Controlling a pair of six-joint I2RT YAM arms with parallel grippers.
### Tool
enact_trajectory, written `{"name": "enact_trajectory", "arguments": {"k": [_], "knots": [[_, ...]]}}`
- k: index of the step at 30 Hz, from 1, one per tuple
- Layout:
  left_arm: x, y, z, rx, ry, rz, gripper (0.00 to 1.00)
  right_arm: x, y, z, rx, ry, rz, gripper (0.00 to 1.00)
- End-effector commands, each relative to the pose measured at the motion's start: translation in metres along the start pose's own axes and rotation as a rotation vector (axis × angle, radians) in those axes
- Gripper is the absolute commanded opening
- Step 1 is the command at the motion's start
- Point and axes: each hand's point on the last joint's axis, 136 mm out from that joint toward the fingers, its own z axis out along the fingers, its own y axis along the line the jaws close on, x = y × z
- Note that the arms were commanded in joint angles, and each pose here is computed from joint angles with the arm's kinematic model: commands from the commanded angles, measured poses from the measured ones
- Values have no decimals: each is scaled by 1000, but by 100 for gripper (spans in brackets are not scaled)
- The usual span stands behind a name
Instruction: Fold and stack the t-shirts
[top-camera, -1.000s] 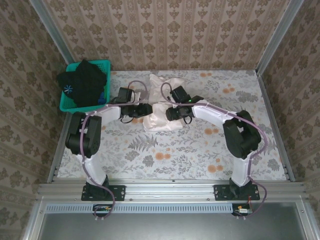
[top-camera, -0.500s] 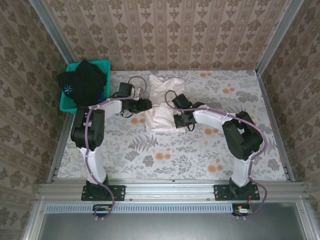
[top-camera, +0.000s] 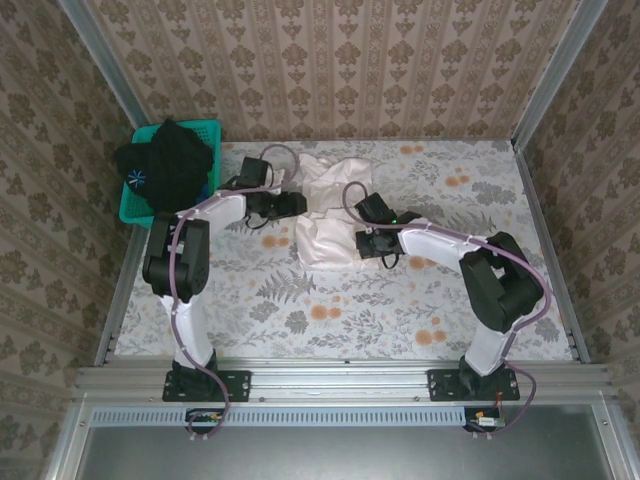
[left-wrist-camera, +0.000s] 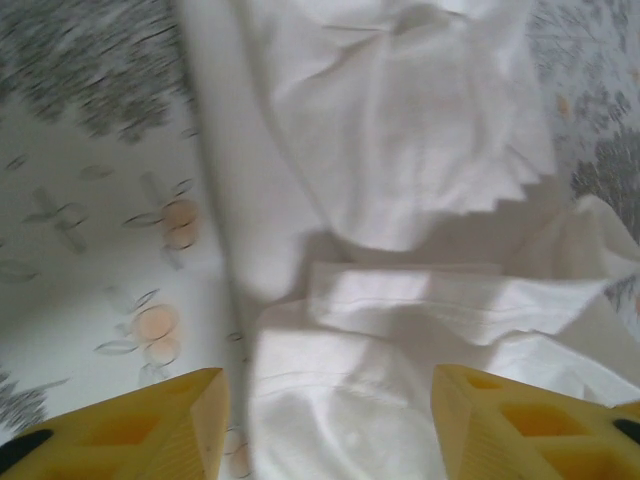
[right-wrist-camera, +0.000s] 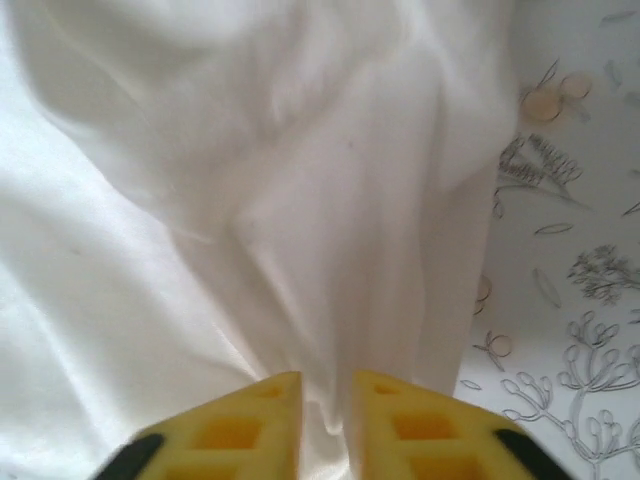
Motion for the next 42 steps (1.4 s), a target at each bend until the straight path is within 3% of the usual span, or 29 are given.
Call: {"name": "enact_trajectory", "arguments": {"k": [1, 7, 12, 15, 20, 27, 29, 34, 37, 38, 40, 42], "knots": [[8, -15, 3, -18, 39, 114, 65, -28, -4, -11, -42, -50, 43, 32], [24, -54, 30, -2, 117, 412, 76, -36, -9, 20, -84, -3, 66, 39], [32, -55, 49, 14, 181, 453, 77, -37, -8, 36, -130, 10, 82, 37], [31, -51, 56, 11, 193, 466, 75, -40, -10, 39, -127, 12, 73, 28], [27, -42, 67, -20, 232, 458, 66, -50, -11, 27, -125, -8, 71, 0], [17, -31, 63, -42, 200, 432, 61, -59, -22, 2, -74, -60, 83, 0], [16, -23, 66, -51, 202, 413, 46, -55, -31, 14, -40, -25, 91, 0], [14, -9, 67, -34, 202, 356, 21, -38, -56, 33, 26, 47, 150, 0], [7, -6, 64, -28, 182, 338, 15, -37, -55, 27, 4, 23, 151, 0], [4, -11, 62, -14, 175, 340, 21, -38, -54, 25, -7, 18, 150, 1], [-4, -20, 61, -3, 157, 349, 22, -42, -45, 18, -49, -5, 140, 11], [-12, -33, 59, 5, 139, 368, 23, -45, -34, 8, -104, -41, 140, 30]]}}
